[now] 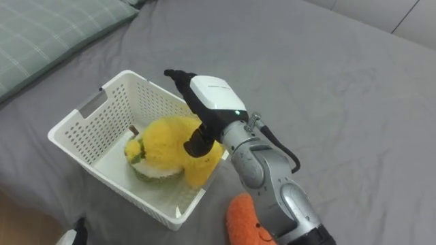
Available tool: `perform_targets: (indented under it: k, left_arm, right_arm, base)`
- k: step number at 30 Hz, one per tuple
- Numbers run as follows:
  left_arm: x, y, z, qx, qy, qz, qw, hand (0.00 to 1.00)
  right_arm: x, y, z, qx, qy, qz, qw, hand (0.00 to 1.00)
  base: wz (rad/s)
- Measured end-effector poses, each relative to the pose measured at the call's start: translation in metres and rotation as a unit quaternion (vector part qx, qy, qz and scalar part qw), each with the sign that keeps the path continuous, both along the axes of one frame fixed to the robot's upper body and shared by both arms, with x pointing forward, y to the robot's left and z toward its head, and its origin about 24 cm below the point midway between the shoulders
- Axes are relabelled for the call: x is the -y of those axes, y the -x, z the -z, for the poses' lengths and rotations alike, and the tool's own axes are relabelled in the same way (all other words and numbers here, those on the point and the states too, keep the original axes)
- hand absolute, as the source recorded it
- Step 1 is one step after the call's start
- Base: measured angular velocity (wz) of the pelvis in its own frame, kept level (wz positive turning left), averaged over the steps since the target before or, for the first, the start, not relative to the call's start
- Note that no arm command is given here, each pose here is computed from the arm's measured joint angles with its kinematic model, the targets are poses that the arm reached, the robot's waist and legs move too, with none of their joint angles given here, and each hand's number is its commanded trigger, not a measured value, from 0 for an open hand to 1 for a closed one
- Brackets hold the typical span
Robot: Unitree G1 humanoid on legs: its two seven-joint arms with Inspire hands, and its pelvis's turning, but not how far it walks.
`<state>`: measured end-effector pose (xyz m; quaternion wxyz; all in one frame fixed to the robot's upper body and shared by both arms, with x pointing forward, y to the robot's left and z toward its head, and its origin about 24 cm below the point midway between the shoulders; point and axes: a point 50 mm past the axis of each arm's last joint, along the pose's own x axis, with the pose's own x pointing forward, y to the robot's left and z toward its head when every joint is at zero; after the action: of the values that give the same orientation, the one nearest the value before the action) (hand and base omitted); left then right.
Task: Collect toys from the bed
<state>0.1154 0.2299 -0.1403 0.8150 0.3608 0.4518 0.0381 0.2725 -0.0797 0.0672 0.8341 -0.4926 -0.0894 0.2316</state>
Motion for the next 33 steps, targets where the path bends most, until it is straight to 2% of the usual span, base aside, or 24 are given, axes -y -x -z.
perform_targets:
  k: [10, 18, 21, 26, 33]
  left_arm:
    - [0.000, 0.000, 0.000, 0.002, 0.001, 0.000, 1.000, 0.00]
    - [0.000, 0.001, 0.000, 0.001, 0.002, -0.001, 1.000, 0.00]
    - [0.000, 0.001, 0.000, 0.000, 0.002, -0.004, 1.000, 0.00]
    - [-0.001, 0.013, 0.004, -0.016, 0.004, -0.013, 1.000, 0.00]
    - [0.001, 0.018, 0.005, -0.011, 0.006, -0.044, 0.999, 0.00]
  right_arm:
    - [0.004, 0.001, 0.002, -0.004, -0.003, 0.007, 1.000, 0.00]
    - [0.009, 0.002, 0.002, -0.002, -0.048, 0.022, 0.999, 0.00]
    - [0.018, 0.003, 0.006, -0.022, -0.097, 0.042, 0.994, 0.00]
    - [0.044, 0.002, 0.005, -0.003, -0.140, 0.108, 0.984, 0.00]
    - [0.072, 0.006, 0.010, 0.003, -0.168, 0.168, 0.971, 0.00]
  base:
    - [0.00]
    - [0.00]
    - [0.00]
    - [-0.03]
    - [-0.11]
